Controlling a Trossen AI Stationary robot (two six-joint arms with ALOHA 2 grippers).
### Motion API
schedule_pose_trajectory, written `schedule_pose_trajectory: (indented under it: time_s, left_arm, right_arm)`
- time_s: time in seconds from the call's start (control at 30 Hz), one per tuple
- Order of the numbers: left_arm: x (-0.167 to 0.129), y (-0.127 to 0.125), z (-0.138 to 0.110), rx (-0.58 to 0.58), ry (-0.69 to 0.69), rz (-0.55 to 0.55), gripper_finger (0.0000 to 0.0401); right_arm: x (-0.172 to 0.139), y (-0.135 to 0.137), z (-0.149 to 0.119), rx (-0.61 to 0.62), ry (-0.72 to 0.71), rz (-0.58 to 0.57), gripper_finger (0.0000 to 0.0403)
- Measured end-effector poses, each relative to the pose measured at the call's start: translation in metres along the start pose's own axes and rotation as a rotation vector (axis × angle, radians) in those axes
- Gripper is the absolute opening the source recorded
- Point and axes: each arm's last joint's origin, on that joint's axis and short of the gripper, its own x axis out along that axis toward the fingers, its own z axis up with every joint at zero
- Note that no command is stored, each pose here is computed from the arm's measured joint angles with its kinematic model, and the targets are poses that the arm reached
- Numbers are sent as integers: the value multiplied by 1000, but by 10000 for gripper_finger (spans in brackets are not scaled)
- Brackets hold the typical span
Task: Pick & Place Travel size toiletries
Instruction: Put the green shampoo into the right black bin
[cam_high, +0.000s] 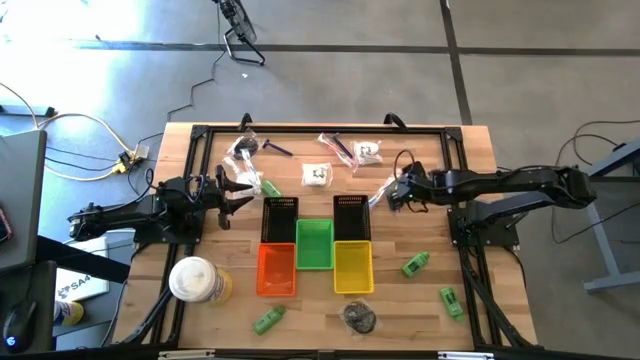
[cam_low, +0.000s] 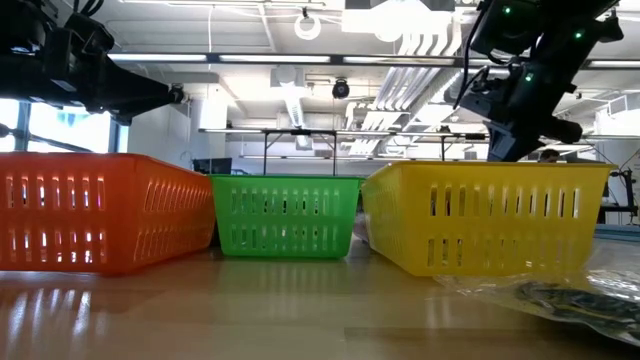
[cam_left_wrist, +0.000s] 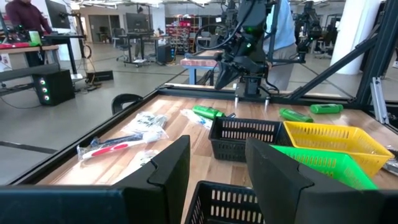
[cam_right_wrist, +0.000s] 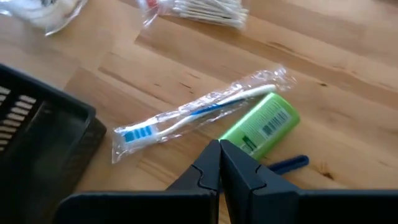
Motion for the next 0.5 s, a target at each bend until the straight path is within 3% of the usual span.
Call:
schedule_pose_trajectory:
  time_s: [0.5]
  left_arm:
    - [0, 0, 0, 15, -1, 5, 152]
  right_arm:
    - [7, 4, 0, -15, 4, -8, 2]
